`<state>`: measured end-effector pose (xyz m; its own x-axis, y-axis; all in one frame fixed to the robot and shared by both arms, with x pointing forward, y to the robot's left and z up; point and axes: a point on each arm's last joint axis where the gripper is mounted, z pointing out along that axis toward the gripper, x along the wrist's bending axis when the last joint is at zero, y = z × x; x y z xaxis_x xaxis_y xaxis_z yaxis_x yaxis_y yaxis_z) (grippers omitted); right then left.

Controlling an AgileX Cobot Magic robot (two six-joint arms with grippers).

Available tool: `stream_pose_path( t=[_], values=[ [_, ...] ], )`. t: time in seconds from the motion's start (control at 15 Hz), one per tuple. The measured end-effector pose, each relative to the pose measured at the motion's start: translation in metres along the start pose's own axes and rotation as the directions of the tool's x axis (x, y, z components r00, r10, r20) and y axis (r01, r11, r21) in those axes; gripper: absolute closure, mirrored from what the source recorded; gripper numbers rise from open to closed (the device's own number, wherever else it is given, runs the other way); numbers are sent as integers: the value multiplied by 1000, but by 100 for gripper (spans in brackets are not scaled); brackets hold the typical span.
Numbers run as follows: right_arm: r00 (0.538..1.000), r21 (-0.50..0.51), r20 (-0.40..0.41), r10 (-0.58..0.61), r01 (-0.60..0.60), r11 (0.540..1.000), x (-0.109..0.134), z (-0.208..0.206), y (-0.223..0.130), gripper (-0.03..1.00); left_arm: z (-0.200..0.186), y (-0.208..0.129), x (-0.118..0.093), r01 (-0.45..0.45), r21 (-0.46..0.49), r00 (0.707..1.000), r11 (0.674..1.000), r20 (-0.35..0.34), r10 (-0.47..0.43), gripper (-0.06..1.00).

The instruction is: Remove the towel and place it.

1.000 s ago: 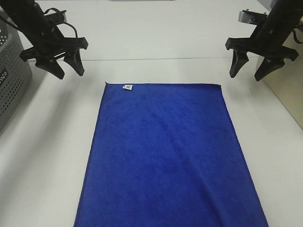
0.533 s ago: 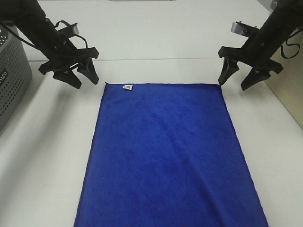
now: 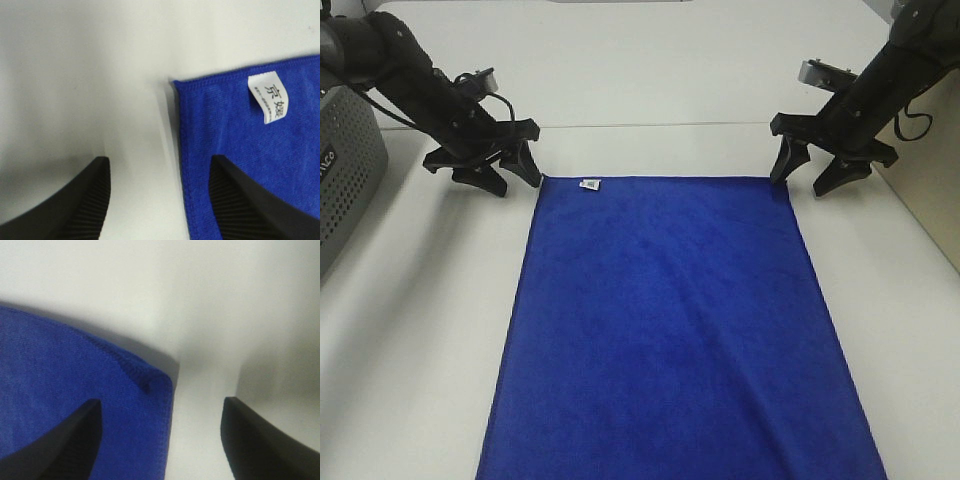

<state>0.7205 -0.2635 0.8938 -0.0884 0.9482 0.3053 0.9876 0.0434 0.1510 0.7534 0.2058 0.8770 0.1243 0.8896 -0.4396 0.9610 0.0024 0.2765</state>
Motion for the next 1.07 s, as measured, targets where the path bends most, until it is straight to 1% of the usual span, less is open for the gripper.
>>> stream_pose_path(
  t=[0.13, 0.33, 0.47, 0.67, 0.8, 0.87, 1.07],
  values=[
    [1000, 15, -7, 7, -7, 1000, -3, 12, -1, 30, 6, 2, 1, -5, -10, 1000, 1000, 22, 5, 39],
    [1000, -16, -11, -1, 1, 1000, -4, 14, 2, 30, 12, 6, 1, 8, -32, 999, 999, 53, -6, 39],
    [1000, -29, -9, -9, 9, 1000, -4, 14, 3, 30, 13, 7, 1, -3, -38, 998, 999, 55, 5, 39],
    [999, -38, -32, -32, 30, 999, -2, 15, 4, 30, 13, 7, -1, -10, -39, 998, 999, 55, 12, 39],
    [998, -38, -59, -24, 22, 999, -1, 19, 4, 30, 18, 5, -8, -28, -31, 998, 999, 59, 30, 39],
    [996, -41, -94, -7, 3, 999, 1, 23, 5, 30, 27, 2, -20, -63, -25, 995, 998, 74, 64, 39],
    [992, -31, -122, -15, 11, 999, 9, 32, 5, 32, 39, -1, -36, -74, -38, 992, 997, 97, 78, 40]
  ],
)
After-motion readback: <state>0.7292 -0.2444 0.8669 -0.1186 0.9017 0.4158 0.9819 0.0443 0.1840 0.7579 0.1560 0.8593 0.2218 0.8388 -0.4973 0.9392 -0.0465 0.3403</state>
